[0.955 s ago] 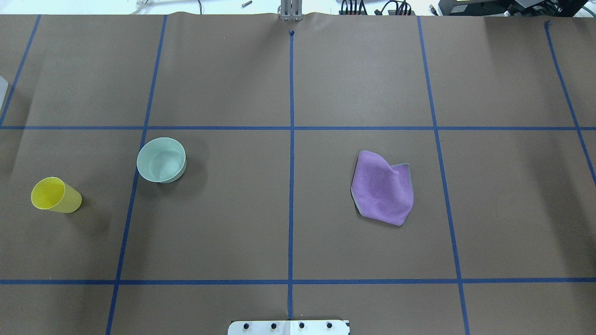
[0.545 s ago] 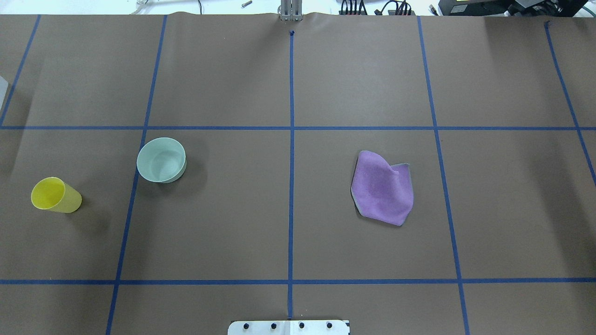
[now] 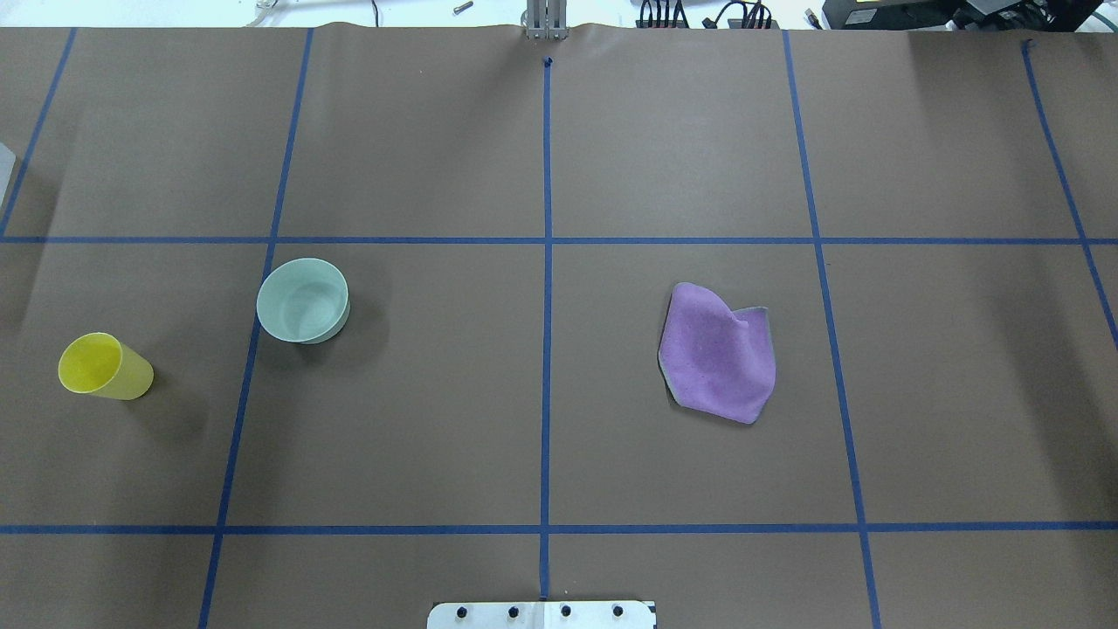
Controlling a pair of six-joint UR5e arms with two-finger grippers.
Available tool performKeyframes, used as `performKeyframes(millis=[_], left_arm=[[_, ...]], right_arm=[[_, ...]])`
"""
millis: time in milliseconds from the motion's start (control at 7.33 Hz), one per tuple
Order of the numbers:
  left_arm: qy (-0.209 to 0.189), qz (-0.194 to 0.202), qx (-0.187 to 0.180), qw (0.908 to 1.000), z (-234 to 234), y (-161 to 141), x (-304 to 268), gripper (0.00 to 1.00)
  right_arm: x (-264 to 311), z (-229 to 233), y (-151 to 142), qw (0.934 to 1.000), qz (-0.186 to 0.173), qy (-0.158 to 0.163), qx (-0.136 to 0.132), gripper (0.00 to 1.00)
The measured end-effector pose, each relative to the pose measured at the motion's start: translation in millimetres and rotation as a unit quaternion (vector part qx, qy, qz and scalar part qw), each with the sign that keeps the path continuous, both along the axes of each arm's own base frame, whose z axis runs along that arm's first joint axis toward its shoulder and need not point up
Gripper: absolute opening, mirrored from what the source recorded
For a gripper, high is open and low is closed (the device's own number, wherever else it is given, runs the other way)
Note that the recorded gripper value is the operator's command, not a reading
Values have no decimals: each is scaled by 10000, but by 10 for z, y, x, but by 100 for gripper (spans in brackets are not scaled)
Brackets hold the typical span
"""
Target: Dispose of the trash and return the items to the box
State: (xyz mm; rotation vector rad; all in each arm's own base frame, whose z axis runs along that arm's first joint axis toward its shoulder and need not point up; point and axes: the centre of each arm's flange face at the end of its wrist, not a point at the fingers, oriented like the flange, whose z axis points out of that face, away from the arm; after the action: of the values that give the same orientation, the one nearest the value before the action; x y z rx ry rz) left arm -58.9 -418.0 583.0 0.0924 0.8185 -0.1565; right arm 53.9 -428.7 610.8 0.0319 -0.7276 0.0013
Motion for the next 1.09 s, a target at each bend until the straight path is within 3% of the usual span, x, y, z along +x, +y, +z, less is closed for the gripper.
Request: performKeyframes(millis=[682,1091], left_arm=[[-54,6,171,9998,-142,-14,-5,99],[-61,-6,283,9996,-62,-10,-6,99]], right_arm=[[-35,-49,40,9997,2,-243,-12,100],[-39,-72,18,9997,2,-229,12,100]])
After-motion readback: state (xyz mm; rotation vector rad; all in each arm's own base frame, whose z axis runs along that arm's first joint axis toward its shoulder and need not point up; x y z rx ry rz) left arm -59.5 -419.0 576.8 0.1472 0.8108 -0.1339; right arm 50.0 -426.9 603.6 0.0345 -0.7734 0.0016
